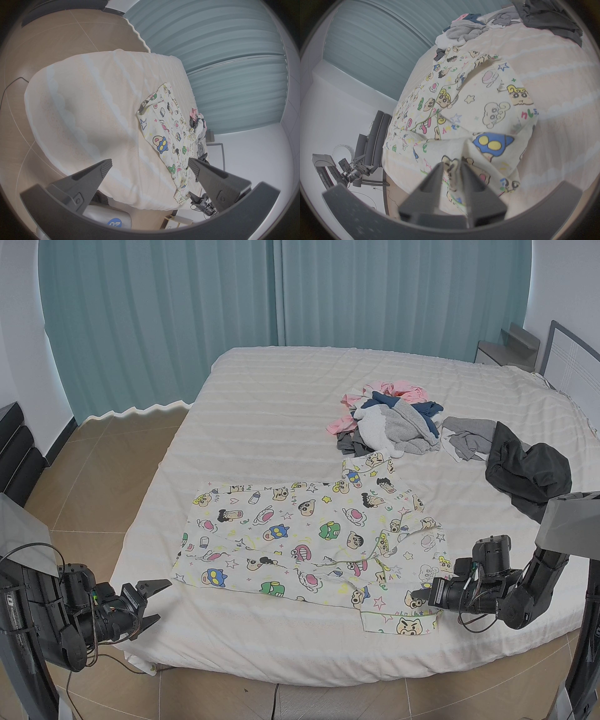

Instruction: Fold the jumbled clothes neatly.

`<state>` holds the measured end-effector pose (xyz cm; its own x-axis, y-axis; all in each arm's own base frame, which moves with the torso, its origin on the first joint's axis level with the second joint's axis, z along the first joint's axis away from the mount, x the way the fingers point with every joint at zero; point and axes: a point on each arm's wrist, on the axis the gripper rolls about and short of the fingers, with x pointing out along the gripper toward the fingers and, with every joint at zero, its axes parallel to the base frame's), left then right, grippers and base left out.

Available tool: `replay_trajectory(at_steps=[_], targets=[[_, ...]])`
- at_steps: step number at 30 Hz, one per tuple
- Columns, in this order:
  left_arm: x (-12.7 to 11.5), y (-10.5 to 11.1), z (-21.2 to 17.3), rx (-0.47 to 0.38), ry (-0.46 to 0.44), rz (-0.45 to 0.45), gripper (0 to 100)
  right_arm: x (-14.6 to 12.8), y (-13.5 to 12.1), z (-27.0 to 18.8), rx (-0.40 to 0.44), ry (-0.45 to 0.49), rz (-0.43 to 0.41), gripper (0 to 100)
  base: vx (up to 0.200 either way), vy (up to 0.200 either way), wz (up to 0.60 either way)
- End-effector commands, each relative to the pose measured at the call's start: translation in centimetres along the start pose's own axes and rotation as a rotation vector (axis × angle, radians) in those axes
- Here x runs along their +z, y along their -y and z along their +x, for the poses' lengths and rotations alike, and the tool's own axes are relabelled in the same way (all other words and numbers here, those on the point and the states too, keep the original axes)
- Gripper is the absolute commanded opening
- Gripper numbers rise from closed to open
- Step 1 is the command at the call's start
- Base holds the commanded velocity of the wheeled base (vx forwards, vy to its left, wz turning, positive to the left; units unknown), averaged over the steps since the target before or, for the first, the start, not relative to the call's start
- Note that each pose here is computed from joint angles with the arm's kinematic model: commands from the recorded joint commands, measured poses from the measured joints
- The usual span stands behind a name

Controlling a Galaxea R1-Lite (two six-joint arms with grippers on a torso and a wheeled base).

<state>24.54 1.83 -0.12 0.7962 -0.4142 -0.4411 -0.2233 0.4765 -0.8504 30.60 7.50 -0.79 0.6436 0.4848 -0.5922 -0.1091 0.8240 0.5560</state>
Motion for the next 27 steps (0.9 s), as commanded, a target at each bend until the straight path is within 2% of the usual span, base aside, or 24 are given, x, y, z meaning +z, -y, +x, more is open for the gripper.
replay_trajectory(at_steps=[1,10,13,17,27], targets=[[0.1,0.1,0.0,-0.012,0.009,0.008,100,0.4,0.0,0.0,0.001,0.012,0.0,0,0.0,0.0,0.0],[0.1,0.1,0.0,-0.011,0.008,0.007,100,1.1,0.1,0.0,0.006,0.047,-0.005,0,0.0,0.0,0.0],[0.1,0.1,0.0,-0.011,0.008,0.007,100,1.7,0.4,0.1,-0.021,0.101,-0.01,0,0.0,0.0,0.0],[0.1,0.1,0.0,-0.011,0.008,0.009,100,2.0,0.4,0.3,-0.016,0.133,-0.018,0,0.0,0.0,0.0],[0.1,0.1,0.0,-0.011,0.008,0.009,100,2.4,0.5,1.1,-0.009,0.148,0.005,0,0.0,0.0,0.0]])
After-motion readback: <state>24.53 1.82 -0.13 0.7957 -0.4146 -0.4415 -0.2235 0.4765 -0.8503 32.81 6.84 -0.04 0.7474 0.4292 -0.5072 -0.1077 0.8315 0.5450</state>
